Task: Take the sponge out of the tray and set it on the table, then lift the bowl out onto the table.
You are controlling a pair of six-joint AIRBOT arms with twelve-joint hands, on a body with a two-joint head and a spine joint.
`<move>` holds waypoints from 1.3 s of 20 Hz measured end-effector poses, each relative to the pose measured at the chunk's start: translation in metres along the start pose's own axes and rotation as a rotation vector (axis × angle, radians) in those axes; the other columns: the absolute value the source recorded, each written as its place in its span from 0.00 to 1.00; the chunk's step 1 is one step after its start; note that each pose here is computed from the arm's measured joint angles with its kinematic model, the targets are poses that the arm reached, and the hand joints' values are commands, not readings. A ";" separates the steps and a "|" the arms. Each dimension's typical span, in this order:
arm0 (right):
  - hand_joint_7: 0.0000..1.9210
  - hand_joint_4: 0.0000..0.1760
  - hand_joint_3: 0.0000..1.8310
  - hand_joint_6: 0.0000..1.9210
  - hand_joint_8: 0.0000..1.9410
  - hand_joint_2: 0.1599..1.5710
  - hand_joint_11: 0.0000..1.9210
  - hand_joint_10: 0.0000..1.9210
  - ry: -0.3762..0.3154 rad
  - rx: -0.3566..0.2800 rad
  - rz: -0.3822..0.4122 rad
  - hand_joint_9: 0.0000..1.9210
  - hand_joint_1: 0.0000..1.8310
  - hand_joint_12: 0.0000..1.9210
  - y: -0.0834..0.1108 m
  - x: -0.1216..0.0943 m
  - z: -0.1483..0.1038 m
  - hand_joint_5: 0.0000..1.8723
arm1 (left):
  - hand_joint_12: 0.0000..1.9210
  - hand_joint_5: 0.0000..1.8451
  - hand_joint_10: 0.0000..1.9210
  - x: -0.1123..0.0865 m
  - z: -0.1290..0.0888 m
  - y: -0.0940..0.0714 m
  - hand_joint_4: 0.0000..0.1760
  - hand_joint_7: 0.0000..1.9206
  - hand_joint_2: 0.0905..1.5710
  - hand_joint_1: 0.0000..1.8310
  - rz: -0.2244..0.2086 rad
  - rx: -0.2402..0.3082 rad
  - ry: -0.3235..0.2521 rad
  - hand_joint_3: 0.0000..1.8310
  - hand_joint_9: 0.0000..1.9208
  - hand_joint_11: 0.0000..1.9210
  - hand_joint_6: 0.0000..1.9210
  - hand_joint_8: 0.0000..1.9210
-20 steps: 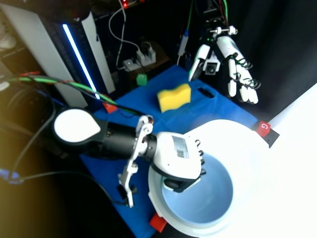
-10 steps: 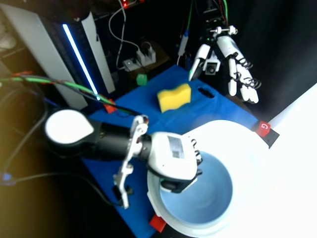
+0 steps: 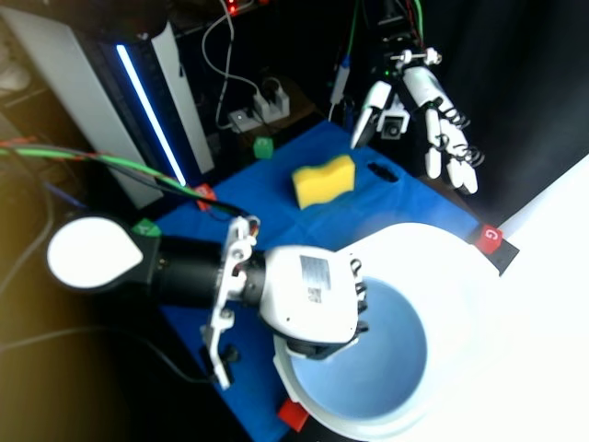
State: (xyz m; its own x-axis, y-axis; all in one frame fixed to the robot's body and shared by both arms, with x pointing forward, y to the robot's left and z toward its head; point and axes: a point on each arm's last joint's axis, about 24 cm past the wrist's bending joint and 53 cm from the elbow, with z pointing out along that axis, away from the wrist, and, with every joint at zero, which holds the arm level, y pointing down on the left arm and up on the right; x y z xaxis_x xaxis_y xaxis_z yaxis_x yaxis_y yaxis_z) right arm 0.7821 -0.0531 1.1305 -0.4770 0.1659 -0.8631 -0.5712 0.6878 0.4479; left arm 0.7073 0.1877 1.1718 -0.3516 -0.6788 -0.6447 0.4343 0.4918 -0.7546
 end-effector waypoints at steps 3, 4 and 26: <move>0.79 0.99 0.02 1.00 1.00 1.00 0.84 1.00 -0.032 -0.009 0.042 0.85 0.24 1.00 -0.003 -0.012 -0.007 0.66 | 0.04 0.10 0.00 0.000 0.000 0.000 0.87 0.07 0.66 0.26 0.000 0.001 -0.001 0.00 0.04 0.05 0.00 0.00; 0.80 1.00 0.02 1.00 1.00 1.00 0.85 1.00 -0.037 -0.008 0.048 0.86 0.26 1.00 -0.004 -0.014 -0.008 0.68 | 0.04 0.10 0.00 0.000 0.000 0.000 0.83 0.07 0.66 0.26 0.000 0.001 -0.001 0.00 0.04 0.05 0.00 0.00; 0.79 1.00 0.02 1.00 1.00 1.00 0.85 1.00 -0.035 -0.242 0.098 0.86 0.20 1.00 0.052 -0.018 -0.031 0.67 | 0.19 0.11 0.00 0.000 -0.002 0.002 0.92 0.09 0.67 0.23 -0.003 -0.005 -0.002 0.00 0.06 0.00 0.00 0.00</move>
State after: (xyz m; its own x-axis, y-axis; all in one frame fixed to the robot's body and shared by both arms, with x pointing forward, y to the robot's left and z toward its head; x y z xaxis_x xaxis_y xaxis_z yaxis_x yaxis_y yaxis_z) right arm 0.7401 -0.0419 1.1764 -0.5170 0.2503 -0.8186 -0.6685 0.4793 0.5687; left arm 0.7068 0.1897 1.1695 -0.3515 -0.6815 -0.6419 0.4291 0.4921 -0.7574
